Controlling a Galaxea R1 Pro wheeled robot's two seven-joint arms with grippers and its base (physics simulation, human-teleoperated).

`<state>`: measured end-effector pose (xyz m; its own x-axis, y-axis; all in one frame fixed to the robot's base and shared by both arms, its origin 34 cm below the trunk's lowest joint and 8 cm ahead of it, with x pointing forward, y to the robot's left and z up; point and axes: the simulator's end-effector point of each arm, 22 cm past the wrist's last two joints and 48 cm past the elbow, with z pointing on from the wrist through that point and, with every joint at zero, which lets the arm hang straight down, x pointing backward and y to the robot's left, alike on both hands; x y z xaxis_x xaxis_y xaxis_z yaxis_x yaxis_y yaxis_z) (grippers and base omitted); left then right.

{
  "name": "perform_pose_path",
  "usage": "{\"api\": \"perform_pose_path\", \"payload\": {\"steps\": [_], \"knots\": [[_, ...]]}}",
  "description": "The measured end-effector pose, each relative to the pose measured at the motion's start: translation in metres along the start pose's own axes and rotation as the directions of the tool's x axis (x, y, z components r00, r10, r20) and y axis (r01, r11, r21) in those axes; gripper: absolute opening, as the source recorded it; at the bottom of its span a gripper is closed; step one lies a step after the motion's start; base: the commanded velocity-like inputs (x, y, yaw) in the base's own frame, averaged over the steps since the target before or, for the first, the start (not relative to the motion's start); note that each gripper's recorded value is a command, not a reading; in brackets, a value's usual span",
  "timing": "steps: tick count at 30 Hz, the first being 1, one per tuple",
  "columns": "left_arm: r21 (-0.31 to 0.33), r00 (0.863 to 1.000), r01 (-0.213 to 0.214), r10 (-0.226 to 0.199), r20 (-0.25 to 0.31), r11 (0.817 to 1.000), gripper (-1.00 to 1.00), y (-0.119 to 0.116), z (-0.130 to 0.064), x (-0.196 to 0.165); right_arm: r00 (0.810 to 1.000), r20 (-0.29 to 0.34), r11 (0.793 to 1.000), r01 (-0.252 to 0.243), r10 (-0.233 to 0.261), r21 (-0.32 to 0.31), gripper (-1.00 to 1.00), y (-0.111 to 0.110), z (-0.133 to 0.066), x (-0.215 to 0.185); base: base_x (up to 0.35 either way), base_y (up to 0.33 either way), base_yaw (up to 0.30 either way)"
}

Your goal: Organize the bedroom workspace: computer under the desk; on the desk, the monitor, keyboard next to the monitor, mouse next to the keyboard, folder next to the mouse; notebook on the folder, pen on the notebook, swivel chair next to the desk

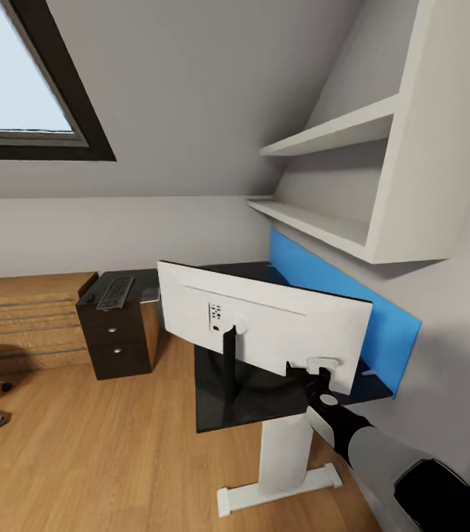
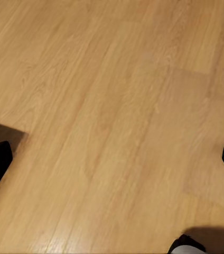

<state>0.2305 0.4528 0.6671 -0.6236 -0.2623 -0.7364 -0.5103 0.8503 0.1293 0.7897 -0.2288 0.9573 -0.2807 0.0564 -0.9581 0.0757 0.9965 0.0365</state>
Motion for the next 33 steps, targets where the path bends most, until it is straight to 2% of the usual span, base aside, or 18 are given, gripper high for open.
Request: {"api": "perform_pose_path", "payload": {"steps": [10,16,26,33], "knots": [[0.027,1.0,0.004,-0.004,-0.006,1.0,1.0,-0.011,-0.002,0.003,1.0,0.003,1.0,0.002,-0.002,-0.001,1.0,0.001,0.0,-0.001,0.028,-0.15,0.125],[0.026,1.0,0.001,-0.001,-0.011,1.0,1.0,-0.01,-0.003,0.005,1.0,-0.003,1.0,0.0,0.0,0.001,1.0,0.0,0.001,0.003,0.22,-0.191,0.178],[0.025,1.0,-0.006,0.007,-0.024,1.0,1.0,-0.009,-0.004,0.009,1.0,-0.018,1.0,0.001,-0.001,0.001,1.0,0.0,0.004,0.012,0.054,-0.052,0.105],[0.028,0.999,-0.01,0.011,-0.036,1.0,1.0,-0.011,-0.006,0.013,1.0,-0.028,1.0,0.004,-0.004,0.0,1.0,0.0,0.005,0.019,0.001,-0.27,0.095]]}}
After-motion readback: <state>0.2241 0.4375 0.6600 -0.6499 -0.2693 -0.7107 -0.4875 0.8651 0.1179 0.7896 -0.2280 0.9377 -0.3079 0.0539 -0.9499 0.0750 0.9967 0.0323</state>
